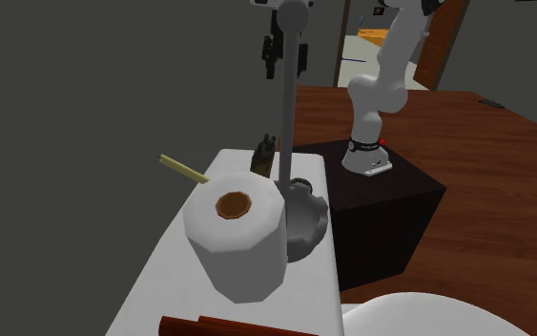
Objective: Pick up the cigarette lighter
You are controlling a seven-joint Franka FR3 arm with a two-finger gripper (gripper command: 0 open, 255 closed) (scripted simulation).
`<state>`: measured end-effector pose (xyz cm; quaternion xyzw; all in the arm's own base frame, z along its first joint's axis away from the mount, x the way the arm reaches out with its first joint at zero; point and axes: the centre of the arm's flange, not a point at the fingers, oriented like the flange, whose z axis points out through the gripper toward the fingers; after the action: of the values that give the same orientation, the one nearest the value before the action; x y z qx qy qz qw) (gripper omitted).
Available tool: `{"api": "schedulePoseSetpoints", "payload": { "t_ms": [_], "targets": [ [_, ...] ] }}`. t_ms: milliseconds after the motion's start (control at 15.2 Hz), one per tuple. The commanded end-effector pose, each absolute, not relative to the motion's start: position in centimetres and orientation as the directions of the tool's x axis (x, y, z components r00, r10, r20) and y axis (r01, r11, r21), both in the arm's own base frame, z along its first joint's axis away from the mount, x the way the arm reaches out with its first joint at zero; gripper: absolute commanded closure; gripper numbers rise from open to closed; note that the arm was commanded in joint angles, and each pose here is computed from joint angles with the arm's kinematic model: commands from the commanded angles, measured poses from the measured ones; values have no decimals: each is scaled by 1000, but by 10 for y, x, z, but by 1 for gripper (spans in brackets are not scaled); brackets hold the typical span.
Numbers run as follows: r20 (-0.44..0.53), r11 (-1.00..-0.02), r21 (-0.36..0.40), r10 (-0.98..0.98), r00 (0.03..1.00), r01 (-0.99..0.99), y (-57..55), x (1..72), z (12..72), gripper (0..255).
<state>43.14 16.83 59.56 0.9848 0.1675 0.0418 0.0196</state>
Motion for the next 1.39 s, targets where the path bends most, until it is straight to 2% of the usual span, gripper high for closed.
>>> {"api": "schedulePoseSetpoints", "payload": {
  "t_ms": [0, 1122, 1320],
  "targets": [
    [76, -928, 62, 372, 925, 368, 196, 447, 592, 0],
    [55, -738, 147, 670, 740, 658, 409, 522, 578, 0],
    [54, -736, 148, 674, 737, 661, 412, 522, 567, 0]
  ]
}}
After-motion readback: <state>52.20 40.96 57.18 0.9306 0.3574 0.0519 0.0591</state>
